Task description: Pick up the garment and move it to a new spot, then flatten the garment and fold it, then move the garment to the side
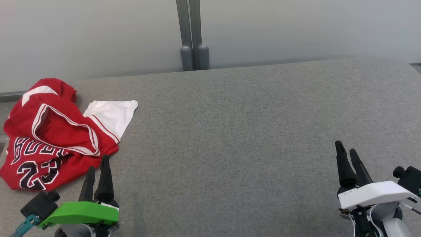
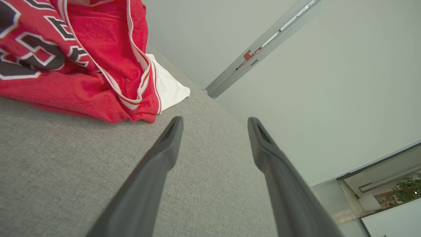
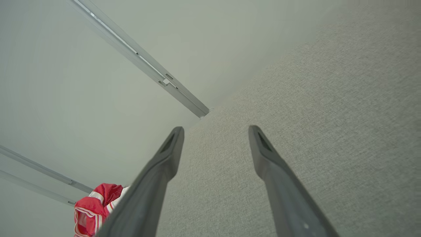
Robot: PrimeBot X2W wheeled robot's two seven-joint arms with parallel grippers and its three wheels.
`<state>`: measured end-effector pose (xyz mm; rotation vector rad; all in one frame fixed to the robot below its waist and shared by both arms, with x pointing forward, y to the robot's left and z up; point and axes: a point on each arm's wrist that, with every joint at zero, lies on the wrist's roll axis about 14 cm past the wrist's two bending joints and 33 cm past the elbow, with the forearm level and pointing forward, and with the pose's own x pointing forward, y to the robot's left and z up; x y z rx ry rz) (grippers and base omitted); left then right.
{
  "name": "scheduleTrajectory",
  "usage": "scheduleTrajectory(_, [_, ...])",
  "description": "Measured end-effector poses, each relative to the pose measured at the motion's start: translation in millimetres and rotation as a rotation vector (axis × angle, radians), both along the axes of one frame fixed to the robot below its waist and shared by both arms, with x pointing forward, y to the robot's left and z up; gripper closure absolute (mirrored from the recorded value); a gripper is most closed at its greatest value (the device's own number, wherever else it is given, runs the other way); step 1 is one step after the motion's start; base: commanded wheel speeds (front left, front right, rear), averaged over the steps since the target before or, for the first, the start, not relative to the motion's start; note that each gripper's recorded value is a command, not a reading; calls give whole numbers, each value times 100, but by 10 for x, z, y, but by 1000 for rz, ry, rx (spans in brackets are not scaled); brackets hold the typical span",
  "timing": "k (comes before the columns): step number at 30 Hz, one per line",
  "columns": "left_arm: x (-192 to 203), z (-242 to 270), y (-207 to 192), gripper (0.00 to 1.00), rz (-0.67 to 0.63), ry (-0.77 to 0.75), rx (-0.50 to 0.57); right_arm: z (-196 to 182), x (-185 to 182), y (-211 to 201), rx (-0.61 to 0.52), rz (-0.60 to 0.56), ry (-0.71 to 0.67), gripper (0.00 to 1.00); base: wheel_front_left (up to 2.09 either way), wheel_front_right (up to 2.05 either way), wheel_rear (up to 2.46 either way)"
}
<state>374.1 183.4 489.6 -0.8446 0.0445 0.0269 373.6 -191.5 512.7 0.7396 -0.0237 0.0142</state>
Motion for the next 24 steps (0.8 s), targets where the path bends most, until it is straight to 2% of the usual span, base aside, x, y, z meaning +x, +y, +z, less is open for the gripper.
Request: scheduleTrajectory(24, [-26,27,15,0,-21,-37,333,106,-5,-30,-324,0,-59,0,0,0,0])
